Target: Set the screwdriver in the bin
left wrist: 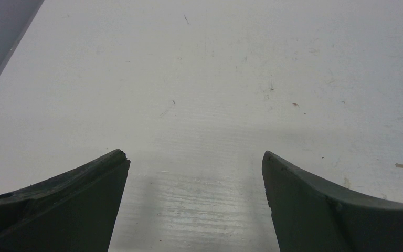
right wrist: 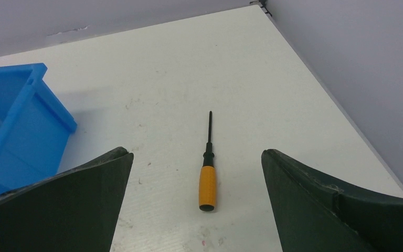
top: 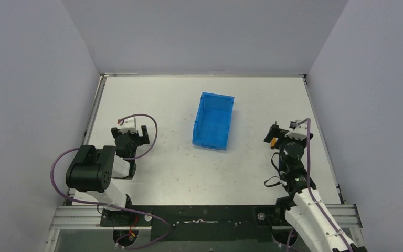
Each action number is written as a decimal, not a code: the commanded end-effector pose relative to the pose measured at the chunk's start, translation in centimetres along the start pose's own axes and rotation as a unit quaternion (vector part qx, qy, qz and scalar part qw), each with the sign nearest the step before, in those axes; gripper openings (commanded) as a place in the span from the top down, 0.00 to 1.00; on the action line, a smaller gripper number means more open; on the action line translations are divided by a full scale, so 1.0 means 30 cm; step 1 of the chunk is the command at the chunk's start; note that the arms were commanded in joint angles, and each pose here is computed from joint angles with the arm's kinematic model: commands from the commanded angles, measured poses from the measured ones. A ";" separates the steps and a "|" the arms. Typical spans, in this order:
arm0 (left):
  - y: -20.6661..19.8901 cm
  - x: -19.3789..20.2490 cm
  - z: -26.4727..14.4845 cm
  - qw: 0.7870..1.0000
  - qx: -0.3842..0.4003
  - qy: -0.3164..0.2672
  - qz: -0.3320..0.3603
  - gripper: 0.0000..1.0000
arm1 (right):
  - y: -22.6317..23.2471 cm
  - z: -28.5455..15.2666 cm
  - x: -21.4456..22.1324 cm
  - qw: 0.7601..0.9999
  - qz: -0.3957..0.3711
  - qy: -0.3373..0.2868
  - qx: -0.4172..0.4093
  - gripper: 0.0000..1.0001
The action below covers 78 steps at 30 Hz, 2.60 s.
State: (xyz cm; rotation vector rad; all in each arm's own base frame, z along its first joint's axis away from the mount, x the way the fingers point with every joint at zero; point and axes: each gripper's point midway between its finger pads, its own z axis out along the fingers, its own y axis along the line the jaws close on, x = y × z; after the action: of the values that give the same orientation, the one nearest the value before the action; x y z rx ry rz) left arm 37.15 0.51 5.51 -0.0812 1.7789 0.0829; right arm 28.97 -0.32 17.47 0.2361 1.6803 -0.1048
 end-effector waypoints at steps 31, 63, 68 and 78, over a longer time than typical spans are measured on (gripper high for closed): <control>-0.008 -0.066 0.018 0.999 0.000 -0.032 -0.008 0.03 | -0.016 0.229 0.429 0.920 -0.073 0.384 -0.010 1.00; -0.008 -0.066 0.018 0.999 0.000 -0.032 -0.008 0.03 | 0.894 0.083 0.047 0.938 -0.064 0.243 -0.238 1.00; -0.008 -0.067 0.018 0.999 0.000 -0.033 -0.008 0.03 | 0.916 0.119 0.208 0.928 -0.089 0.280 -0.229 1.00; -0.007 -0.066 0.017 0.999 0.000 -0.033 -0.008 0.03 | 0.939 0.173 0.428 0.909 -0.130 0.333 -0.214 0.98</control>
State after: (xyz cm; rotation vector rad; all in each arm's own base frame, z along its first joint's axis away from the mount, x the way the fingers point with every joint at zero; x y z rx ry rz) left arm 37.15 0.51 5.51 -0.0812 1.7789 0.0829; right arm 37.20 25.79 5.93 -0.3507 2.3934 0.1332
